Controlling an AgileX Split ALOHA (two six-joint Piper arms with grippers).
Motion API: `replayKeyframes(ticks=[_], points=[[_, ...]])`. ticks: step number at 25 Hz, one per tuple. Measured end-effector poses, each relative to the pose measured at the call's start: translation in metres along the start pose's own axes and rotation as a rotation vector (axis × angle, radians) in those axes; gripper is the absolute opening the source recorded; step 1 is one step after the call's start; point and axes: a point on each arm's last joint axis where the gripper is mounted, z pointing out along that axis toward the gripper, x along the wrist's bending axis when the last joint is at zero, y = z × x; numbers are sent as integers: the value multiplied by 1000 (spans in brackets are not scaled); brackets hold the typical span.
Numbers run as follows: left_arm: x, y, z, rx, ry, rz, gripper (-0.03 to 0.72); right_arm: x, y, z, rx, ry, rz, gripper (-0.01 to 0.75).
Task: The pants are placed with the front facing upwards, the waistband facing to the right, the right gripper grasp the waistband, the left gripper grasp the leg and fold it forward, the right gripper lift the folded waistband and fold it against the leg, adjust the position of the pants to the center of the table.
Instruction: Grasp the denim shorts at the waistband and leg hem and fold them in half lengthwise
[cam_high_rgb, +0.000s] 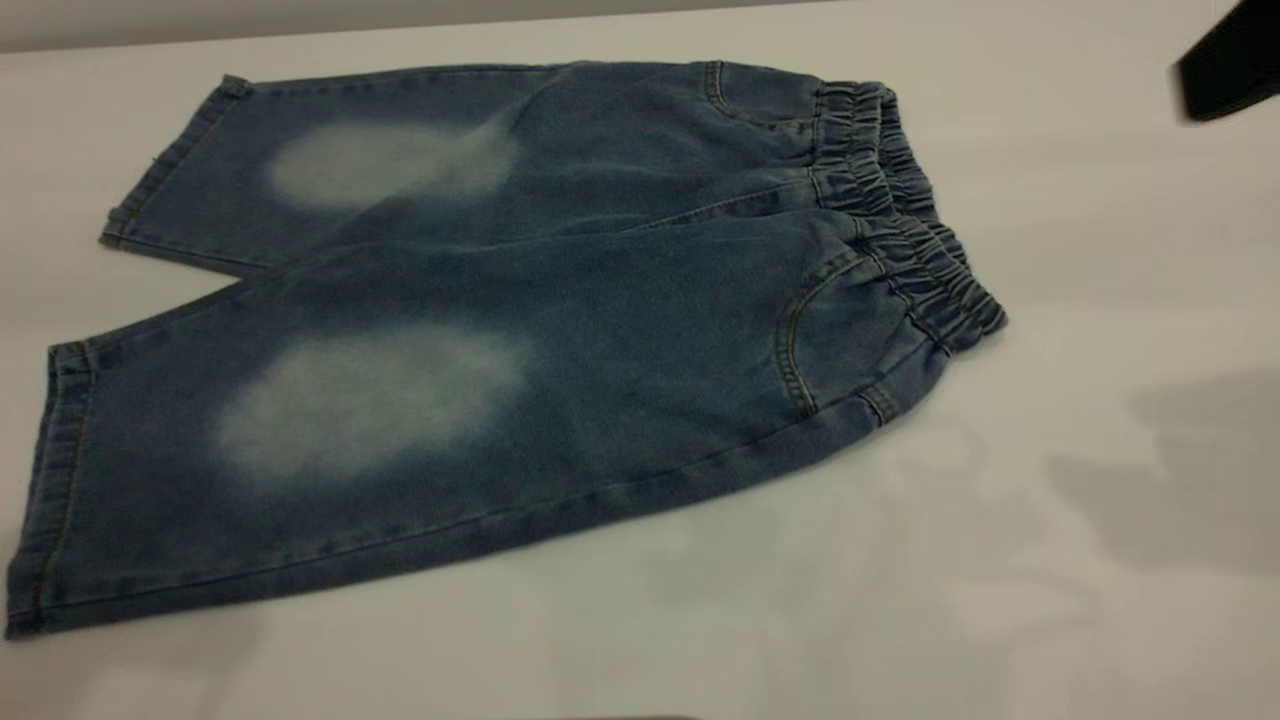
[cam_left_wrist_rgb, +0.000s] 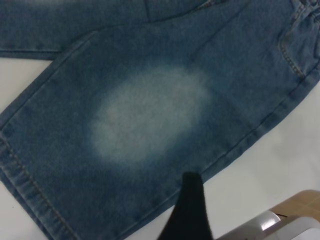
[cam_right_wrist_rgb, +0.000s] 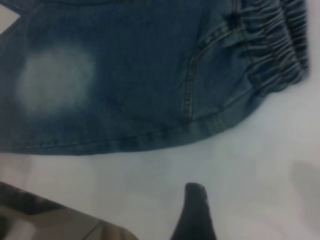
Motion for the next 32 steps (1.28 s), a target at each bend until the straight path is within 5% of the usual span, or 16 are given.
replayKeyframes(ticks=[8, 19, 32], points=[[8, 3, 13, 10, 20, -19, 586, -31, 13, 62, 106, 53, 128, 494], [-1, -6, 69, 215, -68, 82, 586, -60, 37, 123, 193, 110, 213, 494], [-4, -5, 76, 199, -61, 121, 586, -81, 43, 160, 239, 112, 224, 494]])
